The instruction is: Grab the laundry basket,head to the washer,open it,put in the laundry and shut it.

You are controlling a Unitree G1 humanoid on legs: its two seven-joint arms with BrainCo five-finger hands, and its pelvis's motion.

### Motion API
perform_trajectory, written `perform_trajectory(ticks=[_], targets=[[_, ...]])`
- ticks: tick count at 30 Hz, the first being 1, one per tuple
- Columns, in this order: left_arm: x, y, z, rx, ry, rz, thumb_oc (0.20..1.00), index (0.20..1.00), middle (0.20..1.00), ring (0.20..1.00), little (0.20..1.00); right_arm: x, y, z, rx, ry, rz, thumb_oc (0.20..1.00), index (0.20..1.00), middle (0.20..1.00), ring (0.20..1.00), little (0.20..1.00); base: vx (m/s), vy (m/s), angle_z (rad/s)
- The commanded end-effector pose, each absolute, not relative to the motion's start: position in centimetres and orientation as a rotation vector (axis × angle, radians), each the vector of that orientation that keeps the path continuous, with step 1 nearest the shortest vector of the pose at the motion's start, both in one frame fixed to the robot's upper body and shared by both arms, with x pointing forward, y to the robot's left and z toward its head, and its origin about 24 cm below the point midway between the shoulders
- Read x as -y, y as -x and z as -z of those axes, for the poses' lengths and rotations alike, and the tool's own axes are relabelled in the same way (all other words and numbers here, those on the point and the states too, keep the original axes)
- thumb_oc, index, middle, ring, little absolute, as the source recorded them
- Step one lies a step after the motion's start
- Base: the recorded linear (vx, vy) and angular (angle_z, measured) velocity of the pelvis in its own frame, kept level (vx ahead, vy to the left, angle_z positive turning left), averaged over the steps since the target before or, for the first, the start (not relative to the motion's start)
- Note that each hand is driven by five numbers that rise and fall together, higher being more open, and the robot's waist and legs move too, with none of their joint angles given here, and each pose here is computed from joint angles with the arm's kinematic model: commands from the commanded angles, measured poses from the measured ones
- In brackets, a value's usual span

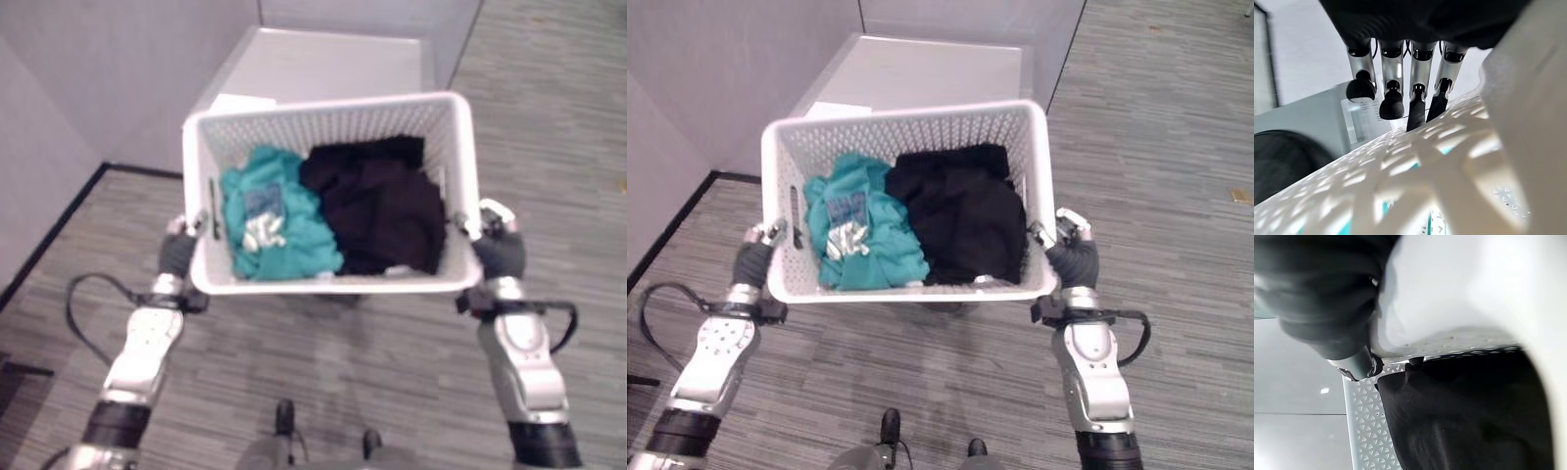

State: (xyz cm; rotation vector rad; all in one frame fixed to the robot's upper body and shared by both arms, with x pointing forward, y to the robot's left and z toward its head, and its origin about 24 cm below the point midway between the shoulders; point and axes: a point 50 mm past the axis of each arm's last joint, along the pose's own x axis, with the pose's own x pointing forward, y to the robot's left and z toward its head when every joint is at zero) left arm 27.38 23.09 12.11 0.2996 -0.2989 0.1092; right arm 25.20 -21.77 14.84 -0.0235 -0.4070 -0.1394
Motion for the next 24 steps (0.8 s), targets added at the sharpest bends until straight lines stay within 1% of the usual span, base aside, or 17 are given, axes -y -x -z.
perform_trajectory(ticks=[1,6,10,15,24], targets=[[-30.8,-27.3,-18.2,0.486,-0.239,-0.508,0.200,0.200,0.200,0.200,0.200,25.8,-22.5,-20.7,0.739,0.073,0.291,0.200,0.200,0.200,0.200,0.200,0.03,-0.210,0.16],[-29.6,-28.8,-19.0,0.491,-0.219,-0.442,0.200,0.200,0.200,0.200,0.200,26.2,-23.2,-22.0,0.768,0.109,0.292,0.200,0.200,0.200,0.200,0.200,0.05,-0.206,0.34],[-28.7,-30.0,-20.4,0.520,-0.208,-0.404,0.200,0.200,0.200,0.200,0.200,25.8,-24.4,-22.8,0.767,0.097,0.252,0.200,0.200,0.200,0.200,0.200,0.09,-0.004,0.28],[-28.1,-30.8,-22.7,0.575,-0.246,-0.364,0.200,0.200,0.200,0.200,0.200,25.3,-26.2,-22.7,0.709,0.058,0.199,0.200,0.200,0.200,0.200,0.200,0.25,0.133,0.15],[-27.5,-30.9,-24.6,0.621,-0.305,-0.325,0.200,0.200,0.200,0.200,0.200,23.6,-27.5,-20.9,0.616,0.055,0.133,0.200,0.200,0.200,0.200,0.200,0.28,0.270,-0.47]])
